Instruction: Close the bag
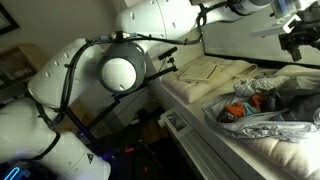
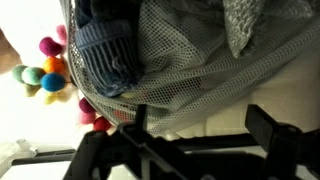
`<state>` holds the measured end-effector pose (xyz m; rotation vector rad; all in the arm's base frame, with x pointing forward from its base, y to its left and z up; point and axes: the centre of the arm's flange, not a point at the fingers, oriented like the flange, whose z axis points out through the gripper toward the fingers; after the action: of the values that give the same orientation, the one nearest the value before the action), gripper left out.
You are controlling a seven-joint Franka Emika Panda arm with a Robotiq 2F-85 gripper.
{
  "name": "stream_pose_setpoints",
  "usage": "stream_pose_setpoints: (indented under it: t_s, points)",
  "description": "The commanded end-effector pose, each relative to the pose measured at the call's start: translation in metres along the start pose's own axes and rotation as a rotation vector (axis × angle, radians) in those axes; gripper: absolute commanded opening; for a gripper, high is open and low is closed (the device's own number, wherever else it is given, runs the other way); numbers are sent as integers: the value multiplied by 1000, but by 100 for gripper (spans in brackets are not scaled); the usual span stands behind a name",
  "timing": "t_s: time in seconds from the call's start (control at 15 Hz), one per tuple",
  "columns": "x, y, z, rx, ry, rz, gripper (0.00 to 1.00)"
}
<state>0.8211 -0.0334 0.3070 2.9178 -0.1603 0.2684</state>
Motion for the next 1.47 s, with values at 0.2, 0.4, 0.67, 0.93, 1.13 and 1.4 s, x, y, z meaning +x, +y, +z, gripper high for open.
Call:
stream_pose_setpoints:
  t_s: [0.2, 0.4, 0.67, 0.93, 1.13, 1.4]
  points:
    - [-2, 5, 7, -2, -15, -2, 100]
    - [-2, 5, 8, -3, -19, -2, 100]
    - [23, -3, 20, -5, -20, 3, 100]
    - [36, -14, 30, -10, -36, -22, 100]
    - [43, -18, 36, -12, -35, -23, 100]
    - [55, -16, 40, 4, -6, -9, 100]
